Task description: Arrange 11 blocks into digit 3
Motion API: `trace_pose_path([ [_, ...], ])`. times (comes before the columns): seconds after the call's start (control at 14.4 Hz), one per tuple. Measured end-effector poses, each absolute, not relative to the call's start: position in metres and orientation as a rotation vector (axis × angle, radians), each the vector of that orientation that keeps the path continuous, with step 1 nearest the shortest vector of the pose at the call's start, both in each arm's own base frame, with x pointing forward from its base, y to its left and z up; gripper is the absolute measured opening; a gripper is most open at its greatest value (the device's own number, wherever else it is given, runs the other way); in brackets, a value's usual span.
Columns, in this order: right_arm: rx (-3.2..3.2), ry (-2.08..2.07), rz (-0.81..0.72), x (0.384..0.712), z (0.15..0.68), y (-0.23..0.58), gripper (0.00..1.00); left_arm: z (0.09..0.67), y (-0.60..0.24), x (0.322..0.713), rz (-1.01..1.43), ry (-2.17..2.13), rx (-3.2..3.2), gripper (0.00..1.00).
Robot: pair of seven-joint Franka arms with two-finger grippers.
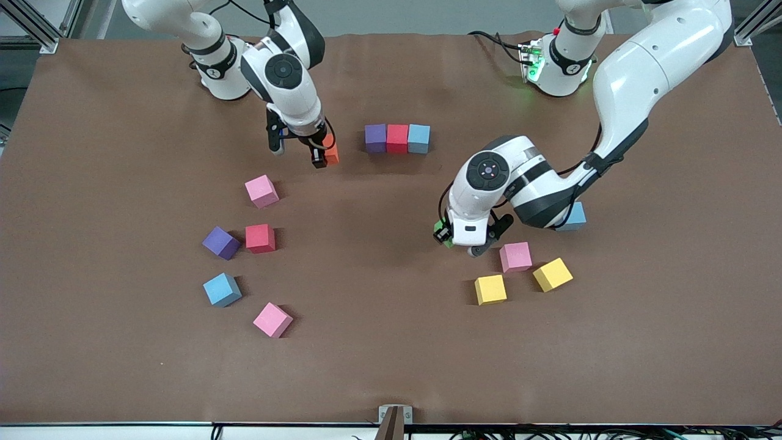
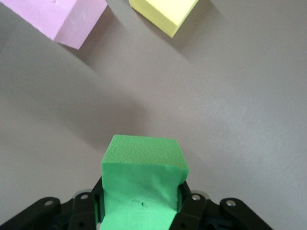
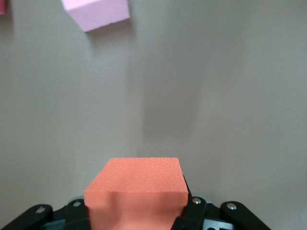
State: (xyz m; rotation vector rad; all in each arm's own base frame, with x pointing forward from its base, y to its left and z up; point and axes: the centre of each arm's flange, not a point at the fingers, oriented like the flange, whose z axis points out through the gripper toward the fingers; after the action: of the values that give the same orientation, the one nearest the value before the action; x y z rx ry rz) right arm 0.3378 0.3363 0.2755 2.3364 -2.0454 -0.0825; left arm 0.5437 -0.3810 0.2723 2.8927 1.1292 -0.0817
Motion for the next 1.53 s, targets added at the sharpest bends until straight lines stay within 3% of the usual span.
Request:
trace_pose_path([
  [0.35, 2.475, -1.914, -0.074, 0.331, 0.266, 0.361, 0.60, 0.270, -0.385, 0.541, -0.044, 1.099, 2.918, 0.56],
  [0.62, 2.686, -1.660, -0.072, 0.353, 0.265, 0.403, 0.60, 0.268, -0.383, 0.542, -0.043, 1.104, 2.919, 0.56],
  [0.9, 2.922, -1.236, -0.070, 0.373, 0.270, 0.432, 0.60, 0.268, -0.383, 0.542, -0.042, 1.104, 2.919, 0.56],
  [1.53, 3.177, -0.055, -0.066, 0.353, 0.268, 0.452, 0.60, 0.268, -0.382, 0.543, -0.043, 1.111, 2.928, 0.56],
])
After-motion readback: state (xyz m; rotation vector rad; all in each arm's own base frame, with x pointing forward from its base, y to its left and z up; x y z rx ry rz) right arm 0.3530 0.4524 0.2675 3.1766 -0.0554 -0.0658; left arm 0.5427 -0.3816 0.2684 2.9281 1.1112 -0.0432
